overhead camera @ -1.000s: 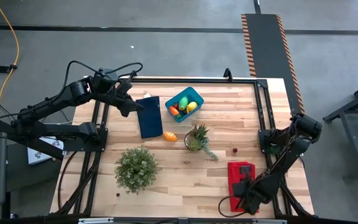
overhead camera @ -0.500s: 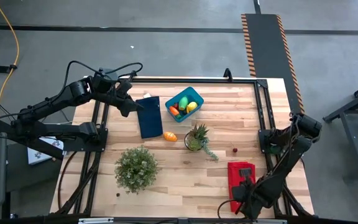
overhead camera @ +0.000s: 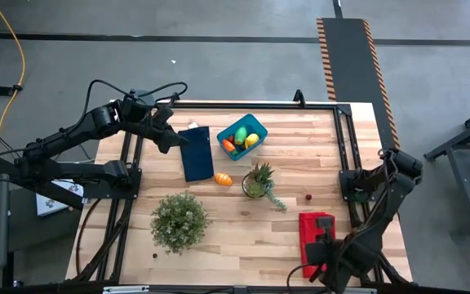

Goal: Pick and placing Produce into tupperware
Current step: Put the right blue berry into the blue bin

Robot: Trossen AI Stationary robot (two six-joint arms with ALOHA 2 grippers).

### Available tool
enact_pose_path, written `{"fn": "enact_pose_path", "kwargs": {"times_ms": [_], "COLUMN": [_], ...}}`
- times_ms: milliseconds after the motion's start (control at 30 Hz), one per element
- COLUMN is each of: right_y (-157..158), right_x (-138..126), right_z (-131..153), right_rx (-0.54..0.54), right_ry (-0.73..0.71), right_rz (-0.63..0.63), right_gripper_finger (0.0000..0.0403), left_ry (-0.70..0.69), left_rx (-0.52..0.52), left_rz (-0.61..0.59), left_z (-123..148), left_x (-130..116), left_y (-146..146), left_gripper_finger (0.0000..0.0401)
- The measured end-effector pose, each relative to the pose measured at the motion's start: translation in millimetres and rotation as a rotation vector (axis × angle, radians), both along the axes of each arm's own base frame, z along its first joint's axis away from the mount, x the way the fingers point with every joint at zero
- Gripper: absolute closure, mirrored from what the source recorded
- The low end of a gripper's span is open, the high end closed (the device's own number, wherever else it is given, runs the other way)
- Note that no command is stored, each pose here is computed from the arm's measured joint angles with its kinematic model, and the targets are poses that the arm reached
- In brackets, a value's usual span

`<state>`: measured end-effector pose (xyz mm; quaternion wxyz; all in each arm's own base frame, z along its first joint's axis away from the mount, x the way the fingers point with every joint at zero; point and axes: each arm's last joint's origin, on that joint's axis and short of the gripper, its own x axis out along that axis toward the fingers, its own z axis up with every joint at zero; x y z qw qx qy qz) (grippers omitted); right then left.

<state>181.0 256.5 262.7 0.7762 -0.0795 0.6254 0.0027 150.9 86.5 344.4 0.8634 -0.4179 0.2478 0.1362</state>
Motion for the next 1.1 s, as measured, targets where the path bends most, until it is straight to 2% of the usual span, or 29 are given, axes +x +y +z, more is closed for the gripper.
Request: {"fn": "enact_pose_path", "kwargs": {"times_ms": [400,633,1100], "right_y": [-5,-17,-87], "right_x": [-1,5,0], "right_z": [46,83,146], "right_rx": [-0.03,0.001,0.16], "right_ry": [-0.026,-0.067,-0.207], "right_rz": [-0.023,-0.062,-0.152], "right_gripper_finger": [0.0352,0.0352,0.0352], "left_ry": [-0.01,-0.011,-0.015], "left_rx": [-0.015,-0.016,-0.022], "left_rz": [-0.022,-0.025,-0.035], "left_z": [0,0,0], "left_x": [0,0,0], "left_y": [-1,-1,-1], "left_gripper_finger": [0.04,0.04,0.04]}}
